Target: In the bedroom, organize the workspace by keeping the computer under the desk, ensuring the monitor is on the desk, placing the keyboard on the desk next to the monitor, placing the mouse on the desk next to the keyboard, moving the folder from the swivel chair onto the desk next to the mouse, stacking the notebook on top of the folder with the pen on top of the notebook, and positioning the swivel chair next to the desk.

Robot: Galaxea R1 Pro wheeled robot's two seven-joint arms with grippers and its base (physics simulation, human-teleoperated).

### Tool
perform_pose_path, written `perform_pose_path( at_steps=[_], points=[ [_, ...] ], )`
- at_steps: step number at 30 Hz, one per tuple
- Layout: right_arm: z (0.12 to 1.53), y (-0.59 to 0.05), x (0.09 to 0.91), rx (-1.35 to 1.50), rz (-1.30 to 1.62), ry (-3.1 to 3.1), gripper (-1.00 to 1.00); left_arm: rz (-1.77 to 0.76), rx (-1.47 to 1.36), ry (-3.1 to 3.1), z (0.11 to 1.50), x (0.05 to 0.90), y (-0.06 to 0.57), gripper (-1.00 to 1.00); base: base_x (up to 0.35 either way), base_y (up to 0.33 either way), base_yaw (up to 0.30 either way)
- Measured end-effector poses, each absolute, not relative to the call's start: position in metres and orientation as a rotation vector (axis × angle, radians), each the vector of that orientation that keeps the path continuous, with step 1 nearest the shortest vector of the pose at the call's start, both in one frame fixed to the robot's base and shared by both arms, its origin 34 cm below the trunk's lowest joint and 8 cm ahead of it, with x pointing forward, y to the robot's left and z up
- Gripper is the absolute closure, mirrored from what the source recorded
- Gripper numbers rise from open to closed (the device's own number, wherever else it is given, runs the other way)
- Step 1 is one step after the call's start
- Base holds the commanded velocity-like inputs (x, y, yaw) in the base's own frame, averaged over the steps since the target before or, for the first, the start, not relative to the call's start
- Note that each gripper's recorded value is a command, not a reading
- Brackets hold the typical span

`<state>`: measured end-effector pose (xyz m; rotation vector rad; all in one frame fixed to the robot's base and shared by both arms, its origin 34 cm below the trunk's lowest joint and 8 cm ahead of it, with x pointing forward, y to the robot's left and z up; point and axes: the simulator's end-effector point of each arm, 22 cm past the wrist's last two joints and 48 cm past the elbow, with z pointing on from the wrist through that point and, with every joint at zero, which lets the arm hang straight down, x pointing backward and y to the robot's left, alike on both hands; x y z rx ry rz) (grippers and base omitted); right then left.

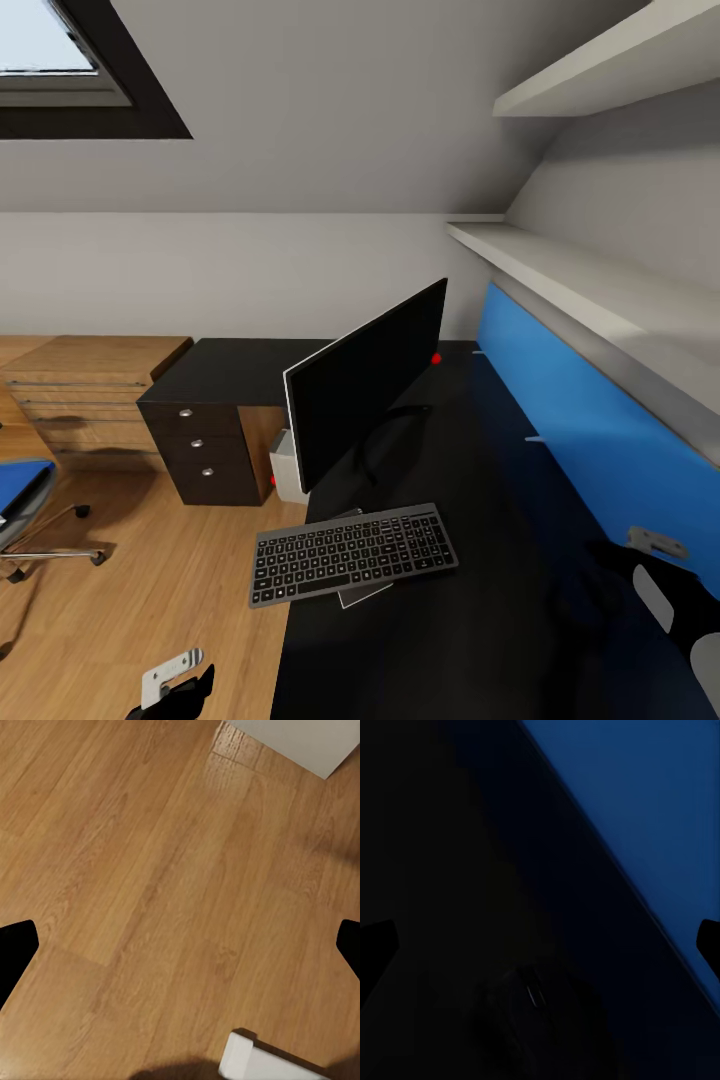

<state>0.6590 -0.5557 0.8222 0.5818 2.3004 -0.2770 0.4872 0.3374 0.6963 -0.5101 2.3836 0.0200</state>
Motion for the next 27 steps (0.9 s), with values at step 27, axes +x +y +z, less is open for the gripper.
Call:
perform_pose_path(
  at_steps=[27],
  points=[
    [0.8,-0.548,0.64,0.612,-0.261,2.419,-1.0,0.013,-0.513,2.387,0.692,0.487,0.333,-1.0,0.0,0.0,0.0]
  ],
)
